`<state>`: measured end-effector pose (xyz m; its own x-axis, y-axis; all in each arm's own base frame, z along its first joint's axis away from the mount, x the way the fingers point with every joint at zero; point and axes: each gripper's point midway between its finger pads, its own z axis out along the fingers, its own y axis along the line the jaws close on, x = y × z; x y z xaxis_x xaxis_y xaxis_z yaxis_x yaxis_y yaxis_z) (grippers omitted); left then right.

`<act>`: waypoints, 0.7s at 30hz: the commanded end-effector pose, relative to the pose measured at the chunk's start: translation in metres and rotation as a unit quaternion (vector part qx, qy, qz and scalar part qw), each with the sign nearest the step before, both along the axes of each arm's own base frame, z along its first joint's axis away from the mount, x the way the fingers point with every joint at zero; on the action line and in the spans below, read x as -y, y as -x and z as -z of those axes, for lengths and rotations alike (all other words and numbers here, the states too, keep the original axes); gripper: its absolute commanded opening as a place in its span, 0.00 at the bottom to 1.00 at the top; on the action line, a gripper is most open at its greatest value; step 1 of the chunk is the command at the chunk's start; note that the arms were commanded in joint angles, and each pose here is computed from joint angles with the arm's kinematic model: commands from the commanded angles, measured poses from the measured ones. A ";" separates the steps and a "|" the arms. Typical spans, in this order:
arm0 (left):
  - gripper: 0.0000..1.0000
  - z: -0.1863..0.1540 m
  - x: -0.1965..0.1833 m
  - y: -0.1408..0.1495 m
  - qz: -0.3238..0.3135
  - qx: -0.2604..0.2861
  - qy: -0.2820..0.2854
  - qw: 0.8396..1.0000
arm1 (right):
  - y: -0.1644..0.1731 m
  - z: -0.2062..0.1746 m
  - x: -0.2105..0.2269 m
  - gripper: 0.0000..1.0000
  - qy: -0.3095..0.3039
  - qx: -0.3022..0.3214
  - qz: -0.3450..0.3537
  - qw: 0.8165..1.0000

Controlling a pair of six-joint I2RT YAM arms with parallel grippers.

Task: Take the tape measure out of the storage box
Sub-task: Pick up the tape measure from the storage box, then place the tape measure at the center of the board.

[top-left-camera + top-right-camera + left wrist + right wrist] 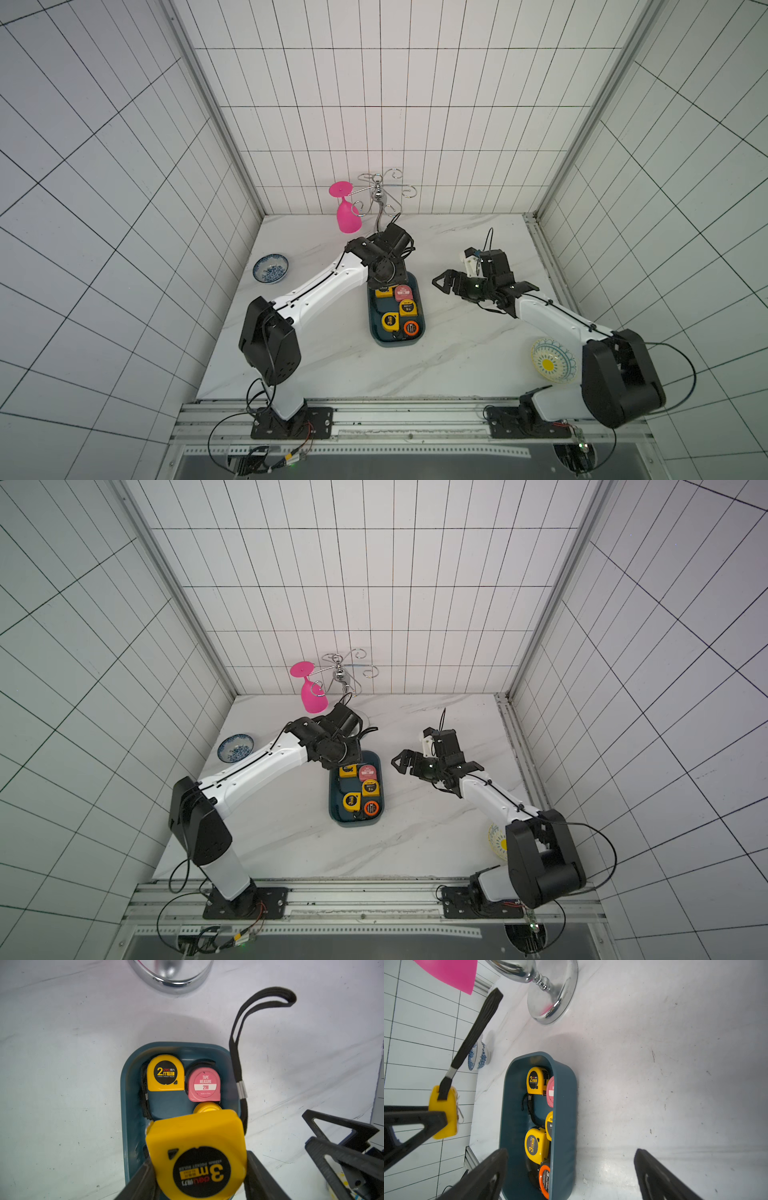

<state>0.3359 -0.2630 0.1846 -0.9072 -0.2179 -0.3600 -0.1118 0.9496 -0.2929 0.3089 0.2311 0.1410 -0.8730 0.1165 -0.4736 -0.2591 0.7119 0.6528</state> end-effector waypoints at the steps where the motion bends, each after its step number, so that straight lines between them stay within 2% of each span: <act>1: 0.00 -0.017 0.010 -0.023 -0.047 0.045 0.031 0.997 | 0.011 -0.012 -0.008 0.99 -0.032 0.030 -0.012 0.999; 11: 0.00 -0.022 0.071 -0.043 -0.069 0.018 0.151 0.986 | 0.022 -0.039 -0.033 0.99 -0.086 0.123 -0.028 0.988; 14: 0.00 -0.027 0.081 -0.039 -0.067 0.011 0.169 0.983 | 0.019 -0.044 -0.036 0.99 -0.097 0.145 -0.018 0.985; 21: 0.00 -0.029 0.094 -0.021 -0.066 -0.017 0.195 0.978 | 0.009 -0.054 -0.035 0.92 -0.110 0.183 0.004 0.977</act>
<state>0.3593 -0.3443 0.1974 -0.8730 -0.4319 -0.2265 -0.2435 0.7883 -0.5650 0.2947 0.2665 0.1847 -0.7038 0.2115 -0.6782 -0.4730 0.5727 0.6695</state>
